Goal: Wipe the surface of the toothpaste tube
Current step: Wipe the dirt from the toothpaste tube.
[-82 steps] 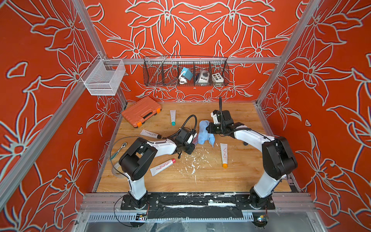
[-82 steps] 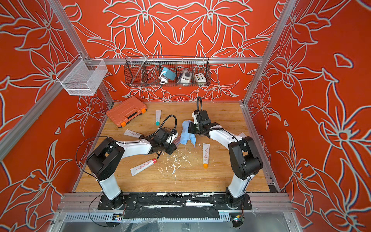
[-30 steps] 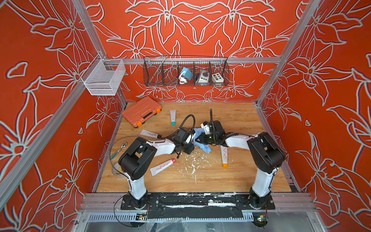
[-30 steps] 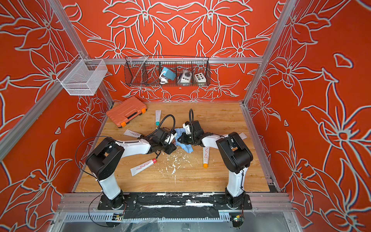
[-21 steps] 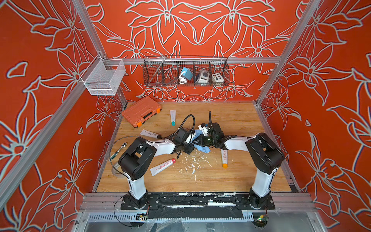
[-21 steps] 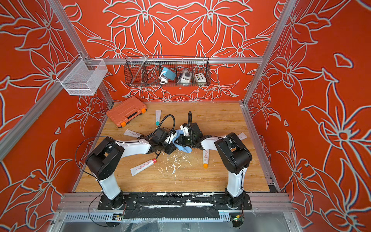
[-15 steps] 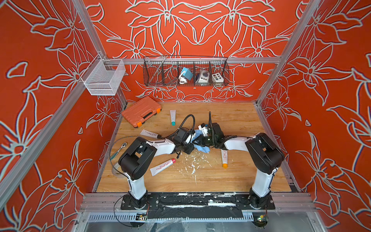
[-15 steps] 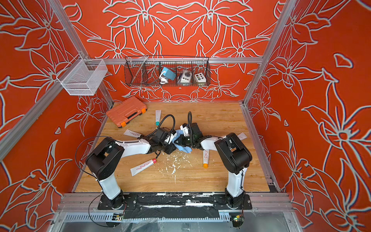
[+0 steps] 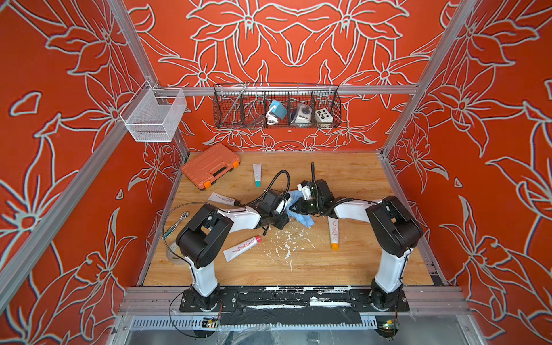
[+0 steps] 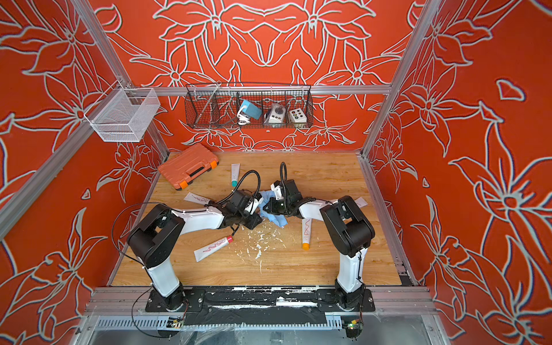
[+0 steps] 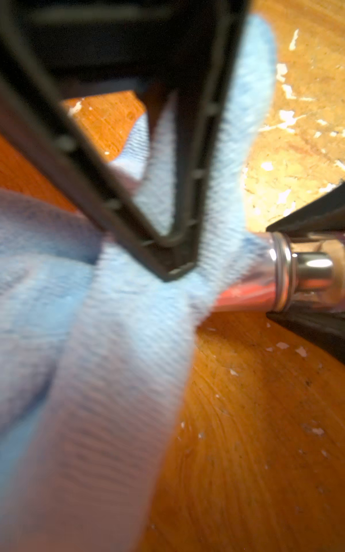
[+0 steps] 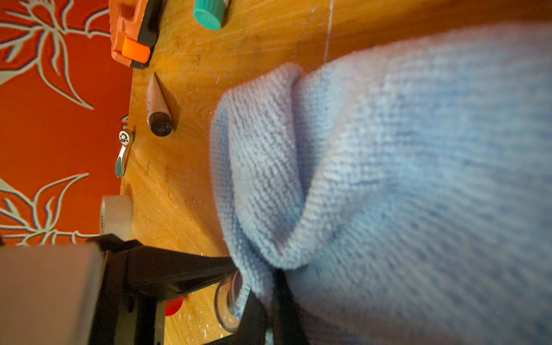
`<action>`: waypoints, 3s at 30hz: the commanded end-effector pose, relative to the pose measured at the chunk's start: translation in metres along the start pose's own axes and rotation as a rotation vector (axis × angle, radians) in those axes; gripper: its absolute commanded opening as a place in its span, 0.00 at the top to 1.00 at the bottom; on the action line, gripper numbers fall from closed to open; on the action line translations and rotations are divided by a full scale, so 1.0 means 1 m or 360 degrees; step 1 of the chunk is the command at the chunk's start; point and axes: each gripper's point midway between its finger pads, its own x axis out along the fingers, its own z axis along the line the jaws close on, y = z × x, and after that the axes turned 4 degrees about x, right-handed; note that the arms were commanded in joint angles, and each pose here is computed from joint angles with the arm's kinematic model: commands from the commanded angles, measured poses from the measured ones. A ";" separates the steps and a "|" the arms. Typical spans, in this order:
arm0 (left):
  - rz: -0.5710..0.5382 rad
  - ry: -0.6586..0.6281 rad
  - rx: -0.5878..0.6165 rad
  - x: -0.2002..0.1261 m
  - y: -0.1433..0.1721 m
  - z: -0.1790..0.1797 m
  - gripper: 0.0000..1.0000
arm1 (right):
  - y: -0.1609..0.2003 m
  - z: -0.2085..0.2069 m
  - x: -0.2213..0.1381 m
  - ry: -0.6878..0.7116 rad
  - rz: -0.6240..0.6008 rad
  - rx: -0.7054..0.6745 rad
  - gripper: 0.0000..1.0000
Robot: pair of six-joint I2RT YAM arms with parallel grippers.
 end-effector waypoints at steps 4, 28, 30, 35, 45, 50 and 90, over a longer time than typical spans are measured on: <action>-0.0067 0.0036 0.0026 -0.011 -0.011 -0.004 0.84 | 0.011 -0.060 0.001 0.0294 0.0087 0.0110 1.00; -0.0054 0.0048 0.0027 -0.009 -0.011 -0.004 0.86 | 0.003 -0.061 -0.001 0.0294 0.0173 0.0040 1.00; -0.0049 0.0047 0.0026 -0.008 -0.010 -0.004 0.87 | 0.013 -0.055 0.002 0.0275 0.0206 0.0026 1.00; -0.0044 0.0046 0.0025 -0.008 -0.010 -0.004 0.87 | 0.034 -0.039 0.006 0.0220 0.0251 -0.0002 1.00; -0.0039 0.0044 0.0023 -0.006 -0.009 -0.003 0.88 | 0.064 0.006 0.008 0.0017 0.0286 -0.0019 1.00; -0.0039 0.0042 0.0023 -0.006 -0.009 -0.003 0.88 | 0.069 0.011 0.009 -0.0026 0.0281 -0.0006 1.00; -0.0027 0.0044 0.0021 -0.006 -0.006 -0.003 0.89 | -0.018 -0.096 -0.001 0.0569 0.0108 0.0038 1.00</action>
